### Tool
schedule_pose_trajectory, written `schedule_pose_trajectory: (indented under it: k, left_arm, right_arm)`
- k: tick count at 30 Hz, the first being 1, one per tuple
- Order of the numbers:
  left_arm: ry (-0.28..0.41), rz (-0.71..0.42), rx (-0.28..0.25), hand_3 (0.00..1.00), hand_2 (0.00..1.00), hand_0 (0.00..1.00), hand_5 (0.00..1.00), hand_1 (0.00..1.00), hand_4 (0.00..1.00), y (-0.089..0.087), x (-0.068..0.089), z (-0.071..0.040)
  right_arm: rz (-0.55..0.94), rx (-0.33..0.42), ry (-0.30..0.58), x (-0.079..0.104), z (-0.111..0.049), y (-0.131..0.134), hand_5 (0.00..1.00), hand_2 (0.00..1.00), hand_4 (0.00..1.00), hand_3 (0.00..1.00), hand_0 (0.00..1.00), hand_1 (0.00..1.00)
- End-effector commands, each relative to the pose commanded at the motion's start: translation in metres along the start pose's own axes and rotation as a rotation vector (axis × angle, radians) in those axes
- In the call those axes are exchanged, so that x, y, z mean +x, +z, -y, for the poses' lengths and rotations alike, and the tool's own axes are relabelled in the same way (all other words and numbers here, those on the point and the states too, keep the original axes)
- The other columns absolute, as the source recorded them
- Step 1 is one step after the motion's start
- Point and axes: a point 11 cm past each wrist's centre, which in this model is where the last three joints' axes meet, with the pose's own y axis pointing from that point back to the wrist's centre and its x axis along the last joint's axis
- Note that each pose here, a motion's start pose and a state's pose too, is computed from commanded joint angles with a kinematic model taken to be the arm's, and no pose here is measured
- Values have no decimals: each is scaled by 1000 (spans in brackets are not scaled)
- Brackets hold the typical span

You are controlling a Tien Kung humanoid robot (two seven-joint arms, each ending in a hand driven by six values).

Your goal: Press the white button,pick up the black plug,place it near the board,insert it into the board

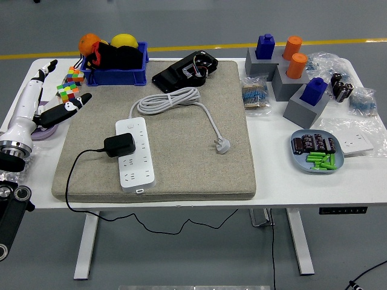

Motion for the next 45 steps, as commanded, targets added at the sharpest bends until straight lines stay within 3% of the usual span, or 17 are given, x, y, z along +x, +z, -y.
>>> schedule_pose_trajectory:
  k: [14,21,27,35,36,41,42,45]
  left_arm:
    - [18,9,12,943,955,952,544,983,943,-6,9,-3]
    - [16,11,42,944,955,952,551,983,940,-14,10,-7]
    - [2,0,97,943,956,952,555,983,939,-27,8,-11]
    - [6,-3,106,944,957,954,558,984,935,-29,10,-14]
    - [5,-3,107,943,956,953,562,984,936,-30,10,-15]
    - [9,-7,108,943,956,953,562,984,936,-30,11,-14]
    - [10,-8,108,940,956,953,561,983,934,-30,11,-14]
    - [12,-8,105,940,956,953,561,983,934,-29,12,-13]
  right_arm:
    - [-14,-22,10,-3,0,7,998,998,998,998,998,998]
    - [-4,-34,6,-7,0,14,998,998,998,998,998,998]
    - [93,-38,-8,-17,1,19,998,998,998,998,998,998]
    - [97,-32,-8,-23,3,11,975,980,998,998,998,991]
    - [97,-37,-12,-24,3,12,840,904,984,896,981,940]
    - [81,-59,-12,-23,3,16,840,904,984,896,981,940]
    - [79,-62,-11,-23,3,17,755,855,926,803,929,883]
    - [74,-64,-12,-23,3,16,755,855,926,803,929,883]
